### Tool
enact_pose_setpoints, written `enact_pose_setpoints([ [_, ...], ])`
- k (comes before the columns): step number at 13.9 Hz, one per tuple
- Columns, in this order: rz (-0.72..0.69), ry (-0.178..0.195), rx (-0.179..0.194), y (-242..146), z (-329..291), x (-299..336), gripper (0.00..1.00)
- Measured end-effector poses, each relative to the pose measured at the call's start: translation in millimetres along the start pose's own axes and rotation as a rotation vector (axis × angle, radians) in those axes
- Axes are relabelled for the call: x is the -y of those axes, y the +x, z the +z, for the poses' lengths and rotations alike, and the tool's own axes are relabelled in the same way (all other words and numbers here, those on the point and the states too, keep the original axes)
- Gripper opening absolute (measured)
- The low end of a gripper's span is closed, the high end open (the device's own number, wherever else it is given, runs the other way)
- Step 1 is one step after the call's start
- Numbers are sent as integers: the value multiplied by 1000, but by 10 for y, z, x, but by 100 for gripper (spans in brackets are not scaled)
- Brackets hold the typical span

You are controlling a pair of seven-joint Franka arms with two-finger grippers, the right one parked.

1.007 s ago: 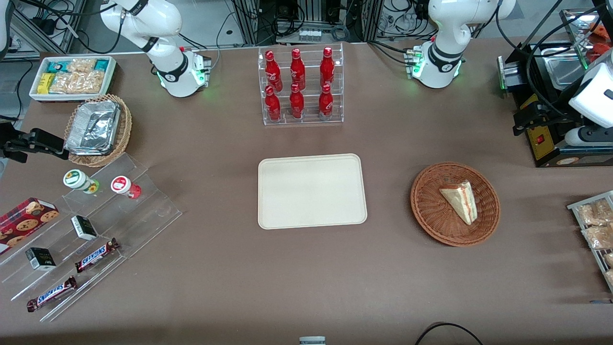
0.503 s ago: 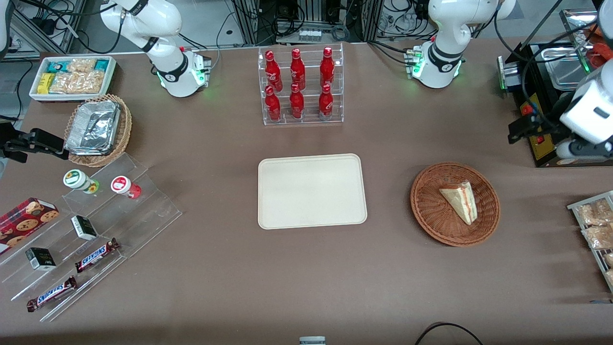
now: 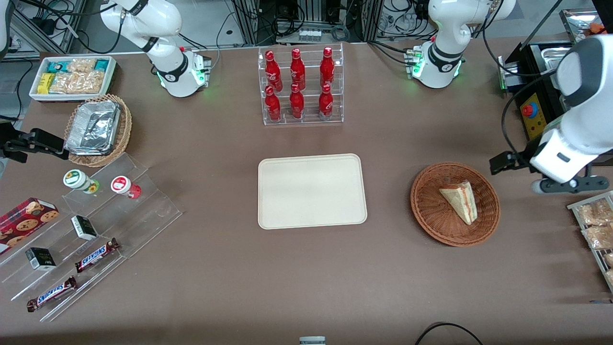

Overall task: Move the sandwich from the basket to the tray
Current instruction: 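Move the left gripper over the wicker basket toward the sandwich, then lower the open left gripper around the wrapped sandwich in the basket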

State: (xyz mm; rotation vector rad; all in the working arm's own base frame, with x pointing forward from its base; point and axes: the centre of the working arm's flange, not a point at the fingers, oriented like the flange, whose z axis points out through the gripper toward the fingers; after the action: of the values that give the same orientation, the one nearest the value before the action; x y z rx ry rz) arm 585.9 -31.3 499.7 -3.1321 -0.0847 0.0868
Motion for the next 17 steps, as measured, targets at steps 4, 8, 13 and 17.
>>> enact_pose_setpoints([
  [4,-77,-7,-42,7,503,-5,100],
  [8,-145,-8,-39,-51,851,-3,100],
  [13,-232,-16,-58,-124,1410,-7,100],
  [17,-249,-20,-67,-260,1780,-1,100],
])
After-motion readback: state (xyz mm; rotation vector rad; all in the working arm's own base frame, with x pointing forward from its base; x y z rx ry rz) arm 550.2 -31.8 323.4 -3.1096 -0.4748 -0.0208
